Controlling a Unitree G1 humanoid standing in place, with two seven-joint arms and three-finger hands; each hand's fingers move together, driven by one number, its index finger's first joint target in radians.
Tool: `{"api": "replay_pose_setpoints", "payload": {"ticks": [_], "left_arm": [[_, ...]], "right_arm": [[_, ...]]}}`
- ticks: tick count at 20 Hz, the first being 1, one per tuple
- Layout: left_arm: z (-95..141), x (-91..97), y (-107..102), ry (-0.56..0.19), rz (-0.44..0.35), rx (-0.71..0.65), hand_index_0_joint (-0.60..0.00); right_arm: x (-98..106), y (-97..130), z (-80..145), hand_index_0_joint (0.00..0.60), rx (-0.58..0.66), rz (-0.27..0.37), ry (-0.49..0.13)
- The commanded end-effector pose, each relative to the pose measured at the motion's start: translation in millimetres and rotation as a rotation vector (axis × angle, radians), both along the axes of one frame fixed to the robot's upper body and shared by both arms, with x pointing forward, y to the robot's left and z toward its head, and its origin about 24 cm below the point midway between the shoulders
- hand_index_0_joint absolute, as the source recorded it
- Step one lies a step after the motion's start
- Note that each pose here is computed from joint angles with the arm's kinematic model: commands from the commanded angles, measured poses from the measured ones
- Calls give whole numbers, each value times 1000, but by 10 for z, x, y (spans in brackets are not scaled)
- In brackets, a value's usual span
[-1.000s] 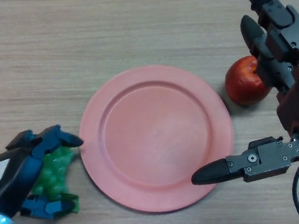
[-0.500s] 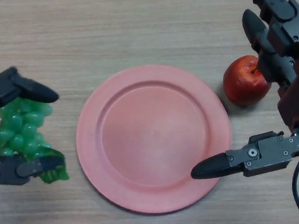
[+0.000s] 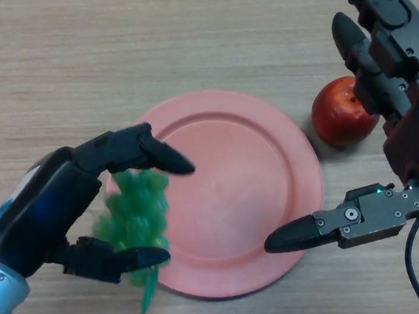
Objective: Pick up the green grapes and place it on the plate
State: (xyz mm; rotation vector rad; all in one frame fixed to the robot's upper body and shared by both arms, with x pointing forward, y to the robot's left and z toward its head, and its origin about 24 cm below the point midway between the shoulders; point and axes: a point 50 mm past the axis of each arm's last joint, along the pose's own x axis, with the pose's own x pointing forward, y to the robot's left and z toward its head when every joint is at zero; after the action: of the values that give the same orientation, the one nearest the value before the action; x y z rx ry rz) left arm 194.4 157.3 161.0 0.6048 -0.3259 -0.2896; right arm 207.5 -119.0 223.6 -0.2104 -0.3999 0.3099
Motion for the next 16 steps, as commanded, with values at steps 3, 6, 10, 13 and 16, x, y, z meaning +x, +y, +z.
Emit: {"api": "replay_pose_setpoints", "payload": {"ticks": [3, 6, 10, 13, 16], "left_arm": [[257, -34, 180, -191, 123, -36, 0], [390, -48, 293, -232, 142, -80, 0], [623, -118, 486, -307, 136, -271, 0], [693, -138, 616, -325, 117, -369, 0], [681, -119, 810, -285, 118, -474, 0]], "right_arm": [[-122, -7, 210, 0, 31, 7, -174], [-132, 5, 207, 0, 16, 8, -172], [-134, 28, 210, 0, -5, 21, -173], [-136, 26, 210, 0, -8, 29, -173], [-139, 34, 232, 0, -8, 27, -190]]}}
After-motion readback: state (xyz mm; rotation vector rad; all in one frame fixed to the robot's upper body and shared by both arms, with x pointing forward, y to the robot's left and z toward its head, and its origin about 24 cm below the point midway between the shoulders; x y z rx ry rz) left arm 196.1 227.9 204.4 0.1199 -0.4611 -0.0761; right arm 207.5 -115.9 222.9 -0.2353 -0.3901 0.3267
